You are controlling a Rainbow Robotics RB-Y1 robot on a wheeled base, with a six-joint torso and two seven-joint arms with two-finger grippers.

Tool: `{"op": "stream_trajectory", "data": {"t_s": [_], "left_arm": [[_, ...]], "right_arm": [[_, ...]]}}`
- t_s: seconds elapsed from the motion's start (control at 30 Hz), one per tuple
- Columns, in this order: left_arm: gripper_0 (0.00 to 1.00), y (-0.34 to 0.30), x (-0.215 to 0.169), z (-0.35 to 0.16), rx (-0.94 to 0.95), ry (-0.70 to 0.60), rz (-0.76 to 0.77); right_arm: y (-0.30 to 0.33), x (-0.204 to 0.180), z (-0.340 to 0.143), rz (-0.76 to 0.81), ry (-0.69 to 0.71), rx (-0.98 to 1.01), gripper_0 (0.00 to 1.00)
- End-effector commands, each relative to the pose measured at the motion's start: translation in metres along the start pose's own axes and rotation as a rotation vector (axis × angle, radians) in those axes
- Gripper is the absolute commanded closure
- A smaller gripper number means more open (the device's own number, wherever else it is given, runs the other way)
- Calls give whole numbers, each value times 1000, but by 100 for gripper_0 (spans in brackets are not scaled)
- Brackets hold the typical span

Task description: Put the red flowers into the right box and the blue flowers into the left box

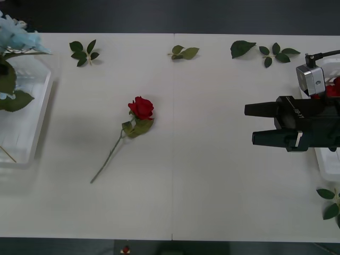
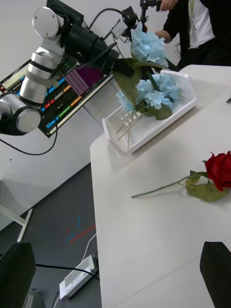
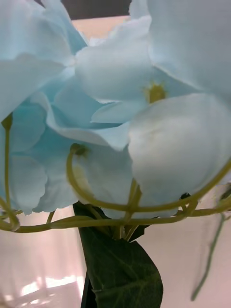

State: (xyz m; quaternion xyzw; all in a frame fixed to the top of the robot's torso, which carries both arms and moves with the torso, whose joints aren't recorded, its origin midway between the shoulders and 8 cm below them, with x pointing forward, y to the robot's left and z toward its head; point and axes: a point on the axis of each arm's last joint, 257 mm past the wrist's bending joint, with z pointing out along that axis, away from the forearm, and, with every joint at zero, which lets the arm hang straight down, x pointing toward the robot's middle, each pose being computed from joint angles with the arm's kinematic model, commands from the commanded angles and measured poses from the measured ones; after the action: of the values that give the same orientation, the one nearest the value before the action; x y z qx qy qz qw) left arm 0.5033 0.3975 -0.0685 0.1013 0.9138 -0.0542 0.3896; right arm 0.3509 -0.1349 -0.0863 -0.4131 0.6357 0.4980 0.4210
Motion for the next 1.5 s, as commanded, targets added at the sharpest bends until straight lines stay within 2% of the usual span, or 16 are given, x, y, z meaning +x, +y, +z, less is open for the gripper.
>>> {"op": "stream_trajectory", "data": {"t_s": [0.03,0.33,0.6,0.73,1.07,1.3,1.5], "left_arm": [[100,44,-18,-48,-118,-62,2],[100,129,10,-89,-318,-98,-87],[100,192,51,-76,-355,-112,-184],[100,212,61,-58,-358,-133,-185],[100,218,84,-17,-392,-80,-140],[100,220,108,18,-375,-77,-172],[100,216,111,24,-357,-80,-182]], "right_arm": [[10,-6,6,-48,-4,-29,0],[10,-6,6,-48,-4,-29,0],[10,-6,6,-48,-4,-29,0],[10,-6,6,-48,-4,-29,0],[10,-6,6,-48,-4,-29,0],[10,-6,6,-48,-4,-29,0],[10,-6,6,-48,-4,-29,0]]}}
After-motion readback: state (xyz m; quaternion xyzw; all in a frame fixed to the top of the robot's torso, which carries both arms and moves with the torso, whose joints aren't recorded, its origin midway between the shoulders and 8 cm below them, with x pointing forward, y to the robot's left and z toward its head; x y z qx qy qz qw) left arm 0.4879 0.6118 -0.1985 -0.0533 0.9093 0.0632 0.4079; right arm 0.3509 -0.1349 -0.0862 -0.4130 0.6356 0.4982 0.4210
